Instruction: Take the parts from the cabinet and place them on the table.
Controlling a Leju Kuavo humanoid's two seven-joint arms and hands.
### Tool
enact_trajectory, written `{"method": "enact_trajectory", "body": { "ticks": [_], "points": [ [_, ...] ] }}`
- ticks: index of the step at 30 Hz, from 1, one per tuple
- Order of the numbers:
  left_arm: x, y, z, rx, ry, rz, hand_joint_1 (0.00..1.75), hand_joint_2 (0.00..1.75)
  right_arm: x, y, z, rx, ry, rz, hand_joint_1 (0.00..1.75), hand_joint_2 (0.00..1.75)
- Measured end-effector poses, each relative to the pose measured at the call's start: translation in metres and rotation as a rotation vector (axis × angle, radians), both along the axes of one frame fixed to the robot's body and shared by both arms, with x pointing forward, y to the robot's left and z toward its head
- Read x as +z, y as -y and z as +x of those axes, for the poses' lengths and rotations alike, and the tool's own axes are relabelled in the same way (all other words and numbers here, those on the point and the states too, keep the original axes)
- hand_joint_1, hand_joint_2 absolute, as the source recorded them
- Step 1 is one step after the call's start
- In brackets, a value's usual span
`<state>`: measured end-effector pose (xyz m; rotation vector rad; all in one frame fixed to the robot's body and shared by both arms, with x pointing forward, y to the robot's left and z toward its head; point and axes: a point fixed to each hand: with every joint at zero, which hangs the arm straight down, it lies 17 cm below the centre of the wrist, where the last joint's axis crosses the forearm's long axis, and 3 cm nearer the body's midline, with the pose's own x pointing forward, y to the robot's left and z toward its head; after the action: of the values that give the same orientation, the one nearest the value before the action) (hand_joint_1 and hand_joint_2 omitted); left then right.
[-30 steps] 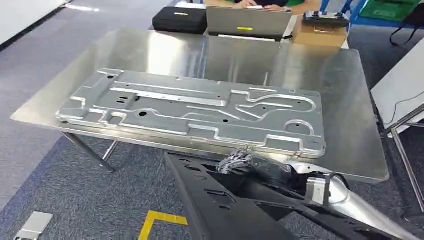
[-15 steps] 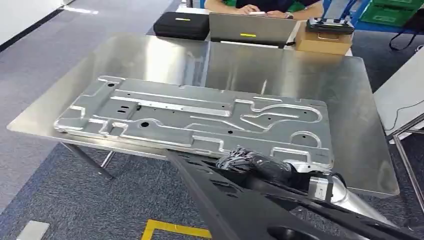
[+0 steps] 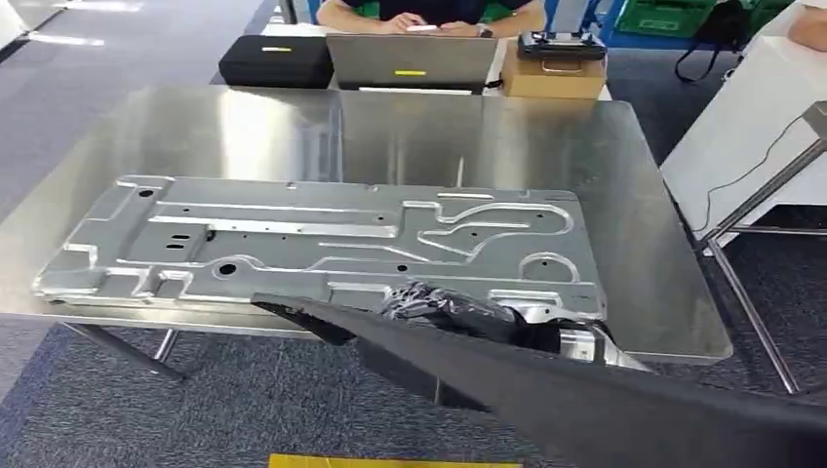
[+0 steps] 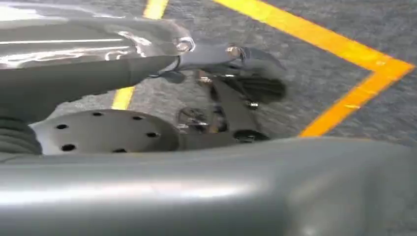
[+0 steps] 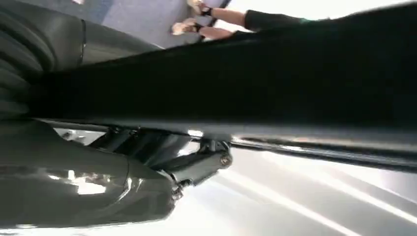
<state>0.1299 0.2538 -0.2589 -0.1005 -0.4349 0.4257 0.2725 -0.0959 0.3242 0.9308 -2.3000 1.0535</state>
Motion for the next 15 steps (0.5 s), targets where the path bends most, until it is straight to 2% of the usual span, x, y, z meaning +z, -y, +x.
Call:
{"method": "enact_trajectory", "body": {
  "ticks": [15],
  "points": [
    [0.0009, -0.0013, 0.0024, -0.014, 0.013, 0.011, 0.0, 1.75, 0.0014, 0.001, 0.0049, -0.02, 0.003, -0.013, 1.75, 1.75]
  ]
}}
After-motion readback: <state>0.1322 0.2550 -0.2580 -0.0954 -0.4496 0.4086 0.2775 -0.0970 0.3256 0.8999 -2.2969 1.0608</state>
